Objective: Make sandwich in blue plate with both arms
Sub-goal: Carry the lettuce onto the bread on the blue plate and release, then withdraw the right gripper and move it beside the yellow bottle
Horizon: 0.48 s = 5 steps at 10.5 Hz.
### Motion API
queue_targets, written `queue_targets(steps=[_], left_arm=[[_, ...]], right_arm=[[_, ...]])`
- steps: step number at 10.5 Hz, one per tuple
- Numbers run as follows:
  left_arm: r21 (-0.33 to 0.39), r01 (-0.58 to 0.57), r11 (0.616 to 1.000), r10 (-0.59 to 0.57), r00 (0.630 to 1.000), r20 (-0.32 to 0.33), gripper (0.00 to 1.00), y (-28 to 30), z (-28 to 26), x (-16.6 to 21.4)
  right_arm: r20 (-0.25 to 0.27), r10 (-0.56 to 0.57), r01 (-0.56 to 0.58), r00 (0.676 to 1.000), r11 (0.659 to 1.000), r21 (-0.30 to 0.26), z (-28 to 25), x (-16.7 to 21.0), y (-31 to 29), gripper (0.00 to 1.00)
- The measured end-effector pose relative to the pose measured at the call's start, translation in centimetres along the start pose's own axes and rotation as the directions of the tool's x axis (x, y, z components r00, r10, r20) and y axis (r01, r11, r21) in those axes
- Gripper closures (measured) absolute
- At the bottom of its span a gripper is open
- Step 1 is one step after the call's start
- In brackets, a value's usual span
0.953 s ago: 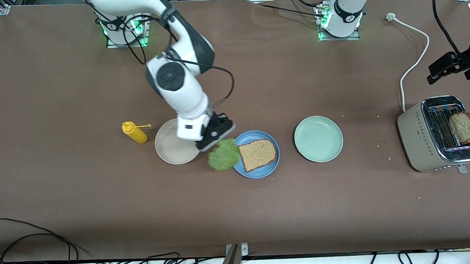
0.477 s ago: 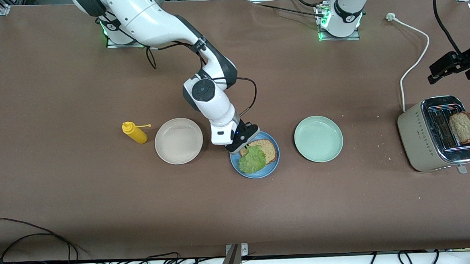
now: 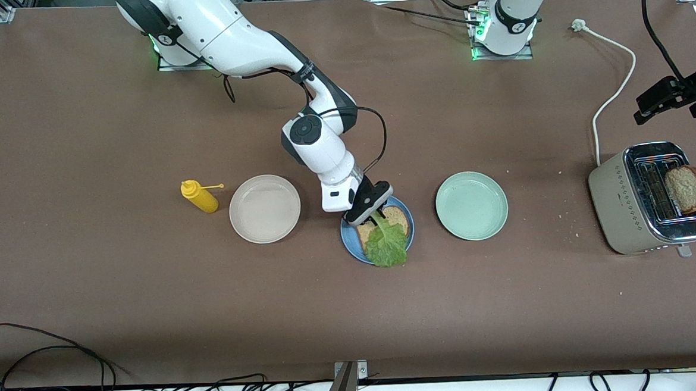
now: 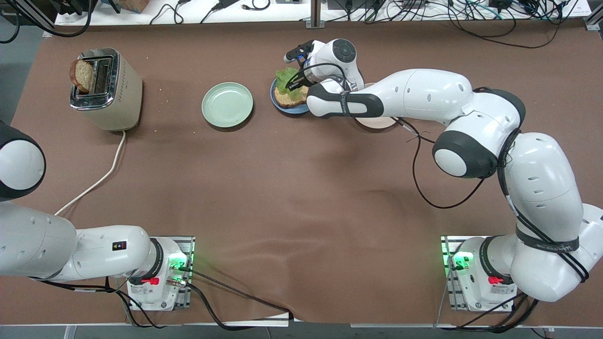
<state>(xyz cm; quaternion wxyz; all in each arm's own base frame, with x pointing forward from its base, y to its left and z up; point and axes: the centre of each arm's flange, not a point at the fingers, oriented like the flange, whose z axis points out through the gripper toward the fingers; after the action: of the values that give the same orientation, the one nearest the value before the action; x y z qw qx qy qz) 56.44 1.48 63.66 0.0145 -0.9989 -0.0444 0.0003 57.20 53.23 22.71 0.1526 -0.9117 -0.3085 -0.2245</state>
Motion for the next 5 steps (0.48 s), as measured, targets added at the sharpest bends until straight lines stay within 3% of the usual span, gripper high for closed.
queue_targets(steps=[1,2,4,5], left_arm=[[0.0,0.0,1.0,0.0,1.0,0.0,0.0,0.0,0.0,0.0],[0.0,0.0,1.0,0.0,1.0,0.0,0.0,0.0,0.0,0.0],[0.0,0.0,1.0,0.0,1.0,0.0,0.0,0.0,0.0,0.0],[0.0,0.0,1.0,0.0,1.0,0.0,0.0,0.0,0.0,0.0]], right_arm=[[0.01,-0.001,0.001,1.0,1.0,0.002,-0.5,0.5,-0.1,0.52],[0.051,-0.003,0.002,0.999,1.0,0.003,-1.2,1.0,-0.2,0.39],[0.186,0.008,-0.007,0.983,1.0,-0.008,-4.9,2.6,1.2,0.08],[0.246,0.023,-0.019,0.969,1.0,-0.02,-7.3,3.4,2.6,0.0]])
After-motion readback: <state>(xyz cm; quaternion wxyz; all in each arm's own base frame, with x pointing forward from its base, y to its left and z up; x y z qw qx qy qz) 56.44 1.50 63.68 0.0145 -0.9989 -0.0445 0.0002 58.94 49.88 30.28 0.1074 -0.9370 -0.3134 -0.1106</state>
